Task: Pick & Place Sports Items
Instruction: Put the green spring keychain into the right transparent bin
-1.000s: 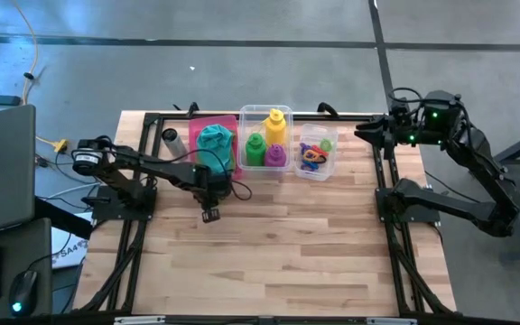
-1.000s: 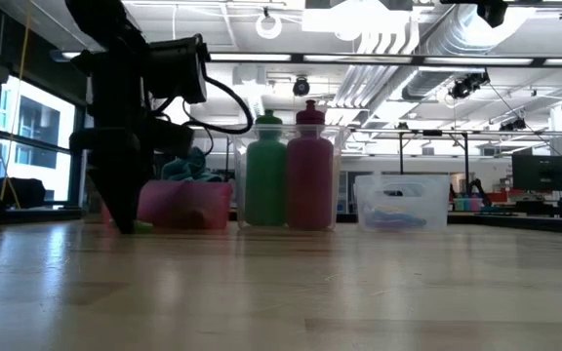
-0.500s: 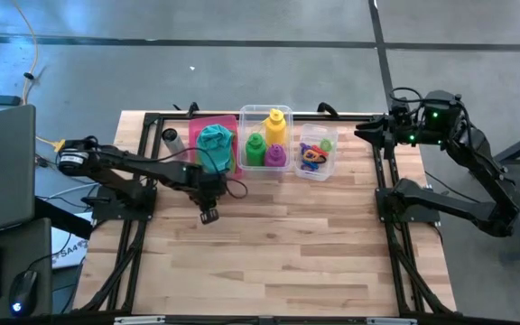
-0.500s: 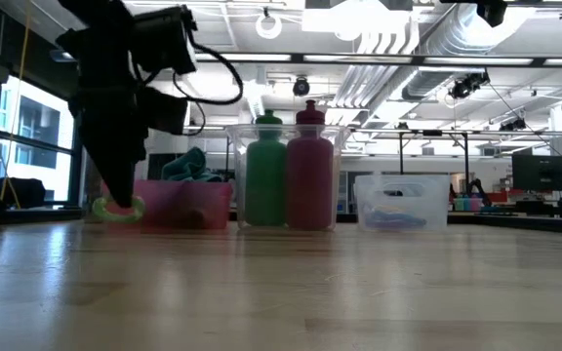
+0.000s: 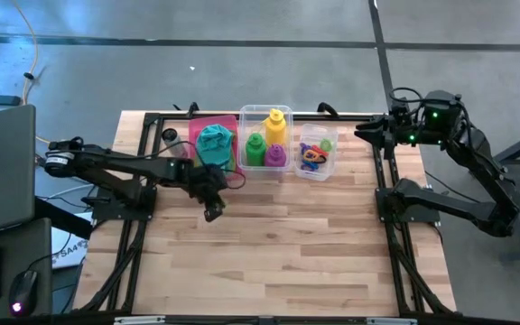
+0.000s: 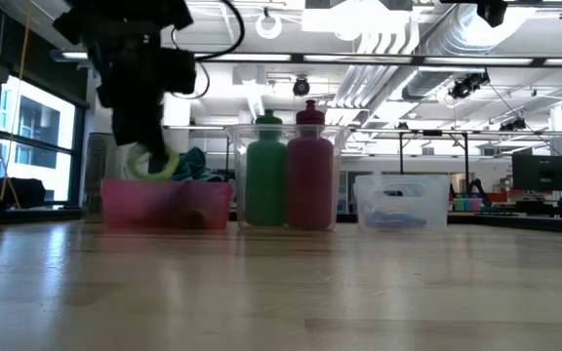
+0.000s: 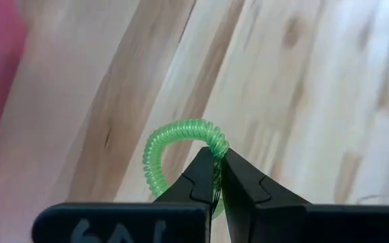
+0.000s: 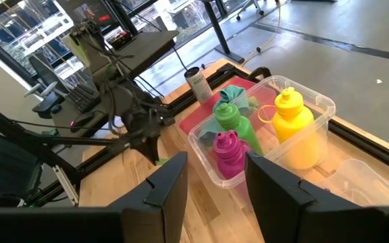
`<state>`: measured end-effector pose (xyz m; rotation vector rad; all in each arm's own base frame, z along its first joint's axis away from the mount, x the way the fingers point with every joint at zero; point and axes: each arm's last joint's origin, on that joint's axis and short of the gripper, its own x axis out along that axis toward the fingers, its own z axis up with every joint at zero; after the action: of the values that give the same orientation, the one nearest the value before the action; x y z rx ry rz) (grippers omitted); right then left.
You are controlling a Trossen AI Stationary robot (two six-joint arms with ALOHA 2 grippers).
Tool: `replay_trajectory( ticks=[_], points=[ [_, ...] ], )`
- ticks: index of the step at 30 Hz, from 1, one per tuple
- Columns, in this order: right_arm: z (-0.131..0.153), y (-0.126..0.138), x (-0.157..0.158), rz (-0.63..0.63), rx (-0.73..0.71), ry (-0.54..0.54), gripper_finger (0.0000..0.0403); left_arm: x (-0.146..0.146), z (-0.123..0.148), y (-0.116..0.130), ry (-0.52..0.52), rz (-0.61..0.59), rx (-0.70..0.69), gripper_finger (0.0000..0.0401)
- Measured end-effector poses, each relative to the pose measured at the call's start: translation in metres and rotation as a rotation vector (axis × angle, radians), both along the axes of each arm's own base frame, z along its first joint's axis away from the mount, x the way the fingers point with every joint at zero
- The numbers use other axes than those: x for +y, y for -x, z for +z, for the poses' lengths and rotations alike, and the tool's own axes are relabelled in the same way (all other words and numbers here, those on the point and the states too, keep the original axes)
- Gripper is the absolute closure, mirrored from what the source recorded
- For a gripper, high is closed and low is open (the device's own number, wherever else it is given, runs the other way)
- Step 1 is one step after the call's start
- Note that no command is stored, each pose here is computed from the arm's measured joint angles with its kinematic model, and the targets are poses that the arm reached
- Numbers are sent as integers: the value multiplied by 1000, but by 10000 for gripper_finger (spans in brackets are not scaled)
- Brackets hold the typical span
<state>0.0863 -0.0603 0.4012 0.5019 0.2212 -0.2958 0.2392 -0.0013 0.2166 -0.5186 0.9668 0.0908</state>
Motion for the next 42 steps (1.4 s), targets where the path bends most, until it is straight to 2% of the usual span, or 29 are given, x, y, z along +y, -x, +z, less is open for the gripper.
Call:
replay_trajectory(
  ticks=[10, 19, 31, 37, 42],
  points=[
    [0, 0, 0, -5, -4, -21, 263, -5, 26, -16, 48, 45, -305, 393],
    [0, 0, 1, 27, -12, -34, 263, -7, 47, -28, 15, 92, -553, 393],
    [0, 0, 2, 57, -25, -71, 263, -4, 89, -37, -103, 122, -705, 393],
    [0, -2, 1, 26, -41, -185, 263, 1, 106, -38, -166, 143, -754, 393],
    [-2, -6, -2, 37, -37, -231, 263, 8, 114, -39, -181, 171, -797, 393]
  ],
)
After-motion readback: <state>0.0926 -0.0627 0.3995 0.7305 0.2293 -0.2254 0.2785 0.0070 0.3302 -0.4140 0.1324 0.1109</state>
